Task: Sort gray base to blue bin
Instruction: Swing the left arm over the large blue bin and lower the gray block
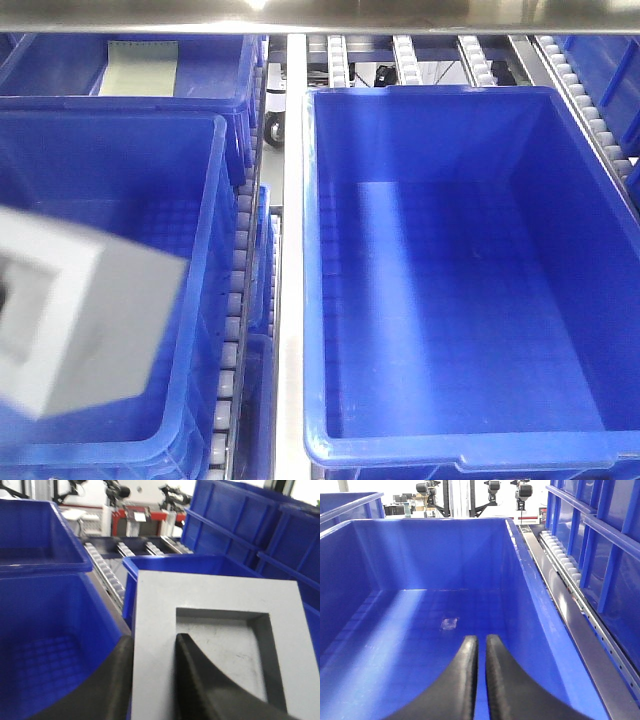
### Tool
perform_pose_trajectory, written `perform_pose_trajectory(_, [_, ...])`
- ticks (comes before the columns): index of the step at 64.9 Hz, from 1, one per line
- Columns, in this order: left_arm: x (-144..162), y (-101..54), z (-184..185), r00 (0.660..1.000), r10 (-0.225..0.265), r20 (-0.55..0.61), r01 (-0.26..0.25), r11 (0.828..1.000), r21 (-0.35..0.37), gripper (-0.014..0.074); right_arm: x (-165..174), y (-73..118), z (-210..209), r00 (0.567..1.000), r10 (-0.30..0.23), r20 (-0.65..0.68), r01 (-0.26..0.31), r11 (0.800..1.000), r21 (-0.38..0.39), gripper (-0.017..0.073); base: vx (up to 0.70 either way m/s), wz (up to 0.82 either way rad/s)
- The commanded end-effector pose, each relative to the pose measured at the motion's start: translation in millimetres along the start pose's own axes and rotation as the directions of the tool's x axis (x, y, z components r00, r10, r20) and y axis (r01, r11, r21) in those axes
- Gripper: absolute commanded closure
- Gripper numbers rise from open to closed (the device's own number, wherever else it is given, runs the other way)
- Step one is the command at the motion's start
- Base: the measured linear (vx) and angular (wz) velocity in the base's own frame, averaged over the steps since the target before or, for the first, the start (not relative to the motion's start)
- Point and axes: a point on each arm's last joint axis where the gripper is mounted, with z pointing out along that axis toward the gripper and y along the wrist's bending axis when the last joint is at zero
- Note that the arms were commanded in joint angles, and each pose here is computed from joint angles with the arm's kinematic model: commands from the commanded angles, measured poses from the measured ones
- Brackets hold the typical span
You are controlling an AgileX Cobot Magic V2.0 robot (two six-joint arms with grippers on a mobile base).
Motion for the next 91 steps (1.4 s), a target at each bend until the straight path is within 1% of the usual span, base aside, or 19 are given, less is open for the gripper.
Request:
perform_pose_trajectory(1, [-33.1, -9.5, 15.4, 0.995, -0.015, 0.099, 0.010, 0.998, 0.055, 0.0587, -9.1, 0.2, -1.2, 0.996, -0.013, 0.093, 0.013, 1.000, 0.000, 0.0564, 0.00, 0.00])
perform_pose_trajectory(8, [-45.6, -22.8, 37.1, 0.998, 0.014, 0.063, -0.022, 0.992, 0.126, 0.0587, -9.1, 0.2, -1.2, 0.996, -0.013, 0.093, 0.013, 1.000, 0.000, 0.0564, 0.00, 0.00])
perform_pose_trajectory(14, [-54.1, -37.7, 56.3, 0.998, 0.054, 0.036, -0.060, 0.980, 0.192, 0.0587, -9.1, 0.2, -1.2, 0.996, -0.013, 0.093, 0.013, 1.000, 0.000, 0.0564, 0.00, 0.00])
perform_pose_trajectory(17, [-56.2, -45.1, 64.1, 0.997, 0.065, 0.029, -0.070, 0.973, 0.222, 0.0587, -9.1, 0.2, -1.2, 0.996, -0.013, 0.093, 0.013, 1.000, 0.000, 0.0564, 0.00, 0.00])
perform_pose_trajectory(28, [-59.7, -76.0, 98.1, 0.997, 0.071, 0.021, -0.074, 0.948, 0.311, 0.0587, -9.1, 0.2, -1.2, 0.996, -0.013, 0.093, 0.013, 1.000, 0.000, 0.0564, 0.00, 0.00])
perform_pose_trajectory(31, [-59.3, -87.2, 105.8, 0.997, 0.070, 0.021, -0.074, 0.937, 0.341, 0.0587, -9.1, 0.2, -1.2, 0.996, -0.013, 0.093, 0.013, 1.000, 0.000, 0.0564, 0.00, 0.00])
perform_pose_trajectory(39, [-58.2, -115.0, 123.6, 0.998, 0.049, 0.025, -0.055, 0.913, 0.404, 0.0587, -9.1, 0.2, -1.2, 0.996, -0.013, 0.093, 0.013, 1.000, 0.000, 0.0564, 0.00, 0.00])
perform_pose_trajectory(42, [-57.0, -125.2, 130.0, 0.998, 0.052, 0.024, -0.057, 0.904, 0.424, 0.0587, -9.1, 0.2, -1.2, 0.996, -0.013, 0.093, 0.013, 1.000, 0.000, 0.0564, 0.00, 0.00])
perform_pose_trajectory(47, [-52.4, -138.6, 142.2, 0.998, 0.055, 0.023, -0.059, 0.896, 0.441, 0.0587, -9.1, 0.2, -1.2, 0.996, -0.013, 0.093, 0.013, 1.000, 0.000, 0.0564, 0.00, 0.00])
perform_pose_trajectory(51, [-45.1, -146.5, 155.4, 0.998, 0.059, 0.020, -0.062, 0.896, 0.439, 0.0586, -9.1, 0.2, -1.2, 0.996, -0.013, 0.093, 0.013, 1.000, 0.000, 0.0564, 0.00, 0.00])
perform_pose_trajectory(61, [-15.6, -161.4, 204.7, 0.997, 0.066, 0.025, -0.071, 0.916, 0.394, 0.0582, -9.1, 0.2, -1.2, 0.996, -0.013, 0.093, 0.013, 1.000, 0.000, 0.0564, 0.00, 0.00])
perform_pose_trajectory(65, [-4.8, -168.7, 224.8, 0.997, 0.070, 0.022, -0.073, 0.921, 0.383, 0.0580, -9.1, 0.2, -1.2, 0.996, -0.013, 0.093, 0.013, 1.000, 0.000, 0.0564, 0.00, 0.00])
perform_pose_trajectory(73, [7.4, -181.3, 251.1, 0.998, 0.059, -0.008, -0.052, 0.922, 0.383, 0.0571, -9.1, 0.2, -1.2, 0.996, -0.013, 0.093, 0.013, 1.000, 0.000, 0.0564, 0.00, 0.00])
perform_pose_trajectory(83, [34.0, -191.7, 280.1, 0.995, 0.085, -0.057, -0.057, 0.924, 0.377, 0.0565, -9.1, 0.2, -1.2, 0.996, -0.013, 0.093, 0.013, 1.000, 0.000, 0.0564, 0.00, 0.00])
perform_pose_trajectory(91, [58.9, -203.3, 295.0, 0.988, 0.112, -0.108, -0.062, 0.919, 0.389, 0.0555, -9.1, 0.2, -1.2, 0.996, -0.013, 0.093, 0.013, 1.000, 0.000, 0.0564, 0.00, 0.00])
